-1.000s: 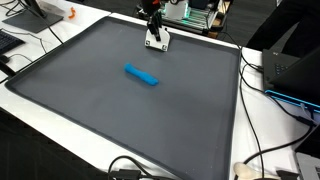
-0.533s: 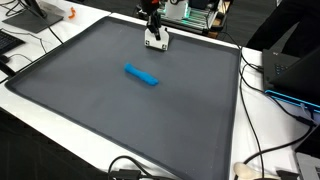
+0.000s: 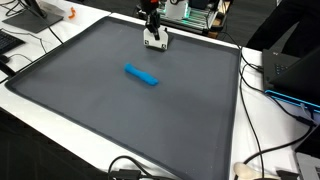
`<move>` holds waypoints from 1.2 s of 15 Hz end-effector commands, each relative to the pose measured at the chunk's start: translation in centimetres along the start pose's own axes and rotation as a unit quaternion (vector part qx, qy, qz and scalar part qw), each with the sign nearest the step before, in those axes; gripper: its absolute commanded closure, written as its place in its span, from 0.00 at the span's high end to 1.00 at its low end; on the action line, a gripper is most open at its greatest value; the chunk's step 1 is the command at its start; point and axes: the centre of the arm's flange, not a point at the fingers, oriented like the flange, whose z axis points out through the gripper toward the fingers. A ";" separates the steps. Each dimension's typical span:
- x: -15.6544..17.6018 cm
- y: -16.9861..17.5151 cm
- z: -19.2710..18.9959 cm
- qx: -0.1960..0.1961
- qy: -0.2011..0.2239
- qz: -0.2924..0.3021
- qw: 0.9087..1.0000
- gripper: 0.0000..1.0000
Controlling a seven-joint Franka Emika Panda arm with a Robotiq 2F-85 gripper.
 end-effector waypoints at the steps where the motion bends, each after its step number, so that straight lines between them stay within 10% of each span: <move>1: -0.7 -0.3 -2.0 -0.003 0.007 -0.021 1.000 0.01; 9: -2.5 -7.9 -9.5 -0.038 -0.024 -0.173 0.984 0.01; 18: -5.9 -19.1 -12.2 -0.157 -0.038 -0.361 0.919 0.01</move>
